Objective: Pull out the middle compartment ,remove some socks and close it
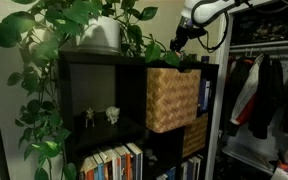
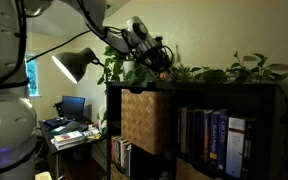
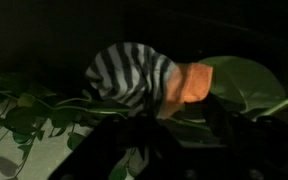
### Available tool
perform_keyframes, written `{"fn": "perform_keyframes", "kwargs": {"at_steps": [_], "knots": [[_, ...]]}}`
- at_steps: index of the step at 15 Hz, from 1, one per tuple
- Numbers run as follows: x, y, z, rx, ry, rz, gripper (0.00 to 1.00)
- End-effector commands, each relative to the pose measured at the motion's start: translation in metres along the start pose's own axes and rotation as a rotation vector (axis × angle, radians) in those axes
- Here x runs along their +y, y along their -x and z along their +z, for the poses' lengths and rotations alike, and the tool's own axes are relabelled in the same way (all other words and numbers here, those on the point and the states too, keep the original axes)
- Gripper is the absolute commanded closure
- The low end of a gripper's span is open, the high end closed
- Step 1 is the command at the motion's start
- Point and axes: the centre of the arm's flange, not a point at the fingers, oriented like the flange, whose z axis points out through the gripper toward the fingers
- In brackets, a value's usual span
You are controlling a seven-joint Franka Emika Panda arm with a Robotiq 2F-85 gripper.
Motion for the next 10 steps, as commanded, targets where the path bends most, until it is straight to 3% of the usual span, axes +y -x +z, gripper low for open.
{"fn": "perform_keyframes", "kwargs": {"at_steps": [1,3,6,10], "knots": [[-0.002,0.004,-0.045,-0.008,0.021,-0.017,0.15],[-0.004,0.008,-0.061,-0.044,0.019,-0.032,0.02],[-0.009,0.019,-0.078,-0.149,-0.036,-0.064,0.0],[-0.018,0.037,-0.076,-0.284,-0.178,-0.09,0.0]]}}
